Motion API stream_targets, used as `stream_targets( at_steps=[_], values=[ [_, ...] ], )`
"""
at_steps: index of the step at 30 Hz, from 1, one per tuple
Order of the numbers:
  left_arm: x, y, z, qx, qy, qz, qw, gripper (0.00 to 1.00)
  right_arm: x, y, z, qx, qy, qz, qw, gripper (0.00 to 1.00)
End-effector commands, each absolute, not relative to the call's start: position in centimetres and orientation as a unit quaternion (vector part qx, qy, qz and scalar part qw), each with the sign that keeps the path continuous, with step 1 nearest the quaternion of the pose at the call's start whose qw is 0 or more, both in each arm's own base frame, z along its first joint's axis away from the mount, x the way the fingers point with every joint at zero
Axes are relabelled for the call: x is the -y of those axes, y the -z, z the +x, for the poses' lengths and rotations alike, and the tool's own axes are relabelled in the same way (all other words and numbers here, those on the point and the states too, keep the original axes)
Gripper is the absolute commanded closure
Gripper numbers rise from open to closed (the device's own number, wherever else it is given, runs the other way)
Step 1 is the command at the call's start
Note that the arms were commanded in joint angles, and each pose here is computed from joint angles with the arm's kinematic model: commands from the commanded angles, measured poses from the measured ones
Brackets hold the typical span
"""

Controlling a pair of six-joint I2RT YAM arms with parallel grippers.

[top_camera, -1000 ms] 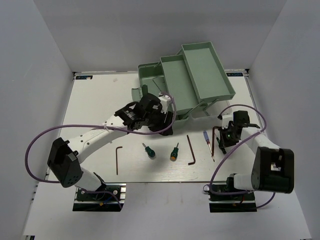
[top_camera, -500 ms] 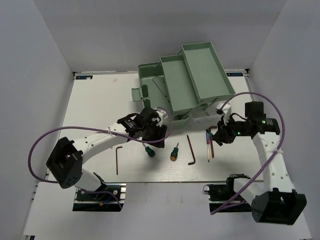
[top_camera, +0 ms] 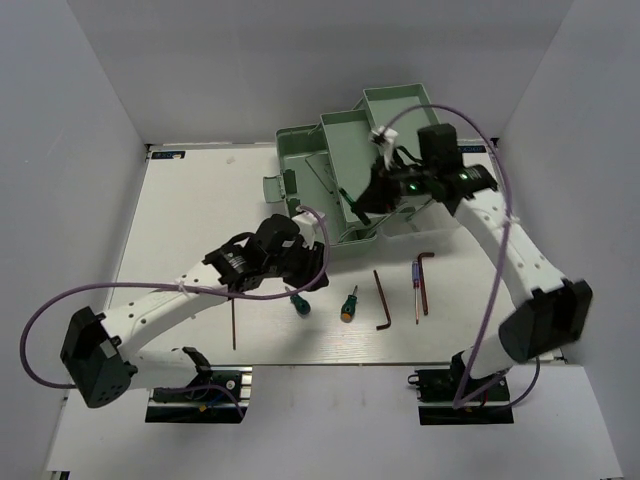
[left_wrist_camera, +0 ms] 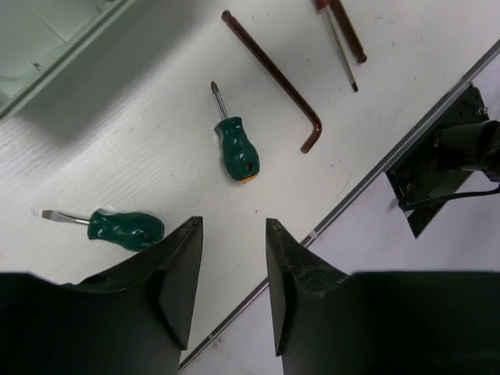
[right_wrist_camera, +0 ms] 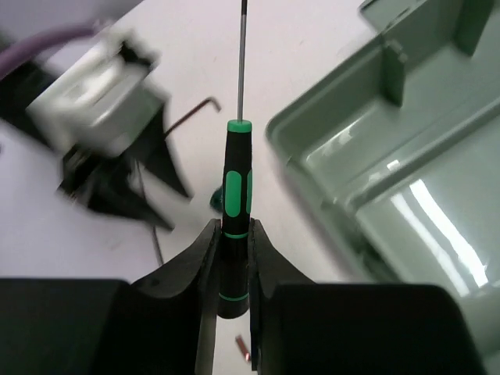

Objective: Sort the tools into containers

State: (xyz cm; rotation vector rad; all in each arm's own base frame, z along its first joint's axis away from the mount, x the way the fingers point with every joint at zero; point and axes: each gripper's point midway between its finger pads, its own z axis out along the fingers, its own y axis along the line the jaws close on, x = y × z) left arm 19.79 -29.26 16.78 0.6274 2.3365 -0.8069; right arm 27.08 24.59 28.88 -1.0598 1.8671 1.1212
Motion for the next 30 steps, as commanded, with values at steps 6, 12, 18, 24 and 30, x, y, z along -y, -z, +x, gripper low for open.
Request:
stream_targets(
  at_steps=[6,12,18,24,30],
  values=[
    [28.6,-20.2,20.3,-0.861,0.311,0.214,0.342,0.68,-32.8,-28.3,38.5,-0.805,-0.359,-0.278,0.382,1.00],
    [31.0,-20.9,20.8,-0.852,0.327,0.227,0.339,0.52,-33.7,-25.5,40.7,-0.823,-0.314,-0.295,0.370,0.63],
    [34.0,-21.3,21.3,-0.839,0.342,0.258,0.337,0.41,-32.5,-30.8,39.5,-0.791,-0.326,-0.312,0.414,0.49],
    [39.0,-20.4,21.8,-0.817,0.368,0.309,0.318,0.72,-22.8,-33.1,37.6,-0.822,-0.186,-0.265,0.469,0.97],
    [46.6,-18.6,22.4,-0.823,0.342,0.352,0.285,0.73,-8.4,-25.6,32.7,-0.900,0.003,-0.166,0.404,1.00]
  ],
)
